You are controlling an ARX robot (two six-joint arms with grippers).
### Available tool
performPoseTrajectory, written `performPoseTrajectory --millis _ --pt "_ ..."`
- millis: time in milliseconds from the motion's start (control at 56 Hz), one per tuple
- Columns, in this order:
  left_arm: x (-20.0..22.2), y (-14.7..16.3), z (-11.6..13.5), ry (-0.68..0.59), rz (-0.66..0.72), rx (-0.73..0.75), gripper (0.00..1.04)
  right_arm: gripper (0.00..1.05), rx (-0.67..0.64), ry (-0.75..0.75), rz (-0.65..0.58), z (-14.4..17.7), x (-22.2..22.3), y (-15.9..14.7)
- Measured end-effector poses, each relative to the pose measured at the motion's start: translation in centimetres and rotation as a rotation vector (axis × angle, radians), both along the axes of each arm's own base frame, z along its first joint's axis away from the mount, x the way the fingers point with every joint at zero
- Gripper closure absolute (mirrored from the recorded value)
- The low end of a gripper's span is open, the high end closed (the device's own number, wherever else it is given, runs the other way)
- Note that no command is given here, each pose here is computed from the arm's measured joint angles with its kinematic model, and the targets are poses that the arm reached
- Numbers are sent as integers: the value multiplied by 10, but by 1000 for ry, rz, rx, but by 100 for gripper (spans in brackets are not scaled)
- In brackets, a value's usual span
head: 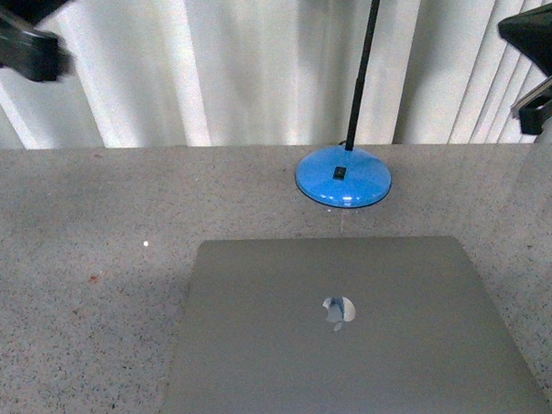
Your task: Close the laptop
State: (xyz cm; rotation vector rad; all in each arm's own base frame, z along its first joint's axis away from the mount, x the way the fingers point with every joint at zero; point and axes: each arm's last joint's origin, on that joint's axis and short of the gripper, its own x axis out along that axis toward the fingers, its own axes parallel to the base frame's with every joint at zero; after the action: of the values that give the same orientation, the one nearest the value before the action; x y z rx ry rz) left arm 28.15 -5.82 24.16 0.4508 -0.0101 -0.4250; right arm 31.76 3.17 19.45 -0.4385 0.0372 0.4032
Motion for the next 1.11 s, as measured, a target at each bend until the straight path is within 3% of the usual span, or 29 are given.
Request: performPoseTrajectory --millis 143,339,429,696,1107 --pt "-25 40 3 29 163 -98 101 102 98 -53 -81 15 -25 -5" --pt "-62 73 -7 89 323 -146 101 102 104 -82 -213 25 -50 -9" --pt "-78 78 -6 8 417 -284 101 102 94 -56 -283 23 -56 -14" --pt "-108 70 -34 21 430 -429 101 102 384 -44 -406 13 -105 -32" --pt "-136 58 -55 13 426 -447 101 102 422 -29 -405 -10 -149 -32"
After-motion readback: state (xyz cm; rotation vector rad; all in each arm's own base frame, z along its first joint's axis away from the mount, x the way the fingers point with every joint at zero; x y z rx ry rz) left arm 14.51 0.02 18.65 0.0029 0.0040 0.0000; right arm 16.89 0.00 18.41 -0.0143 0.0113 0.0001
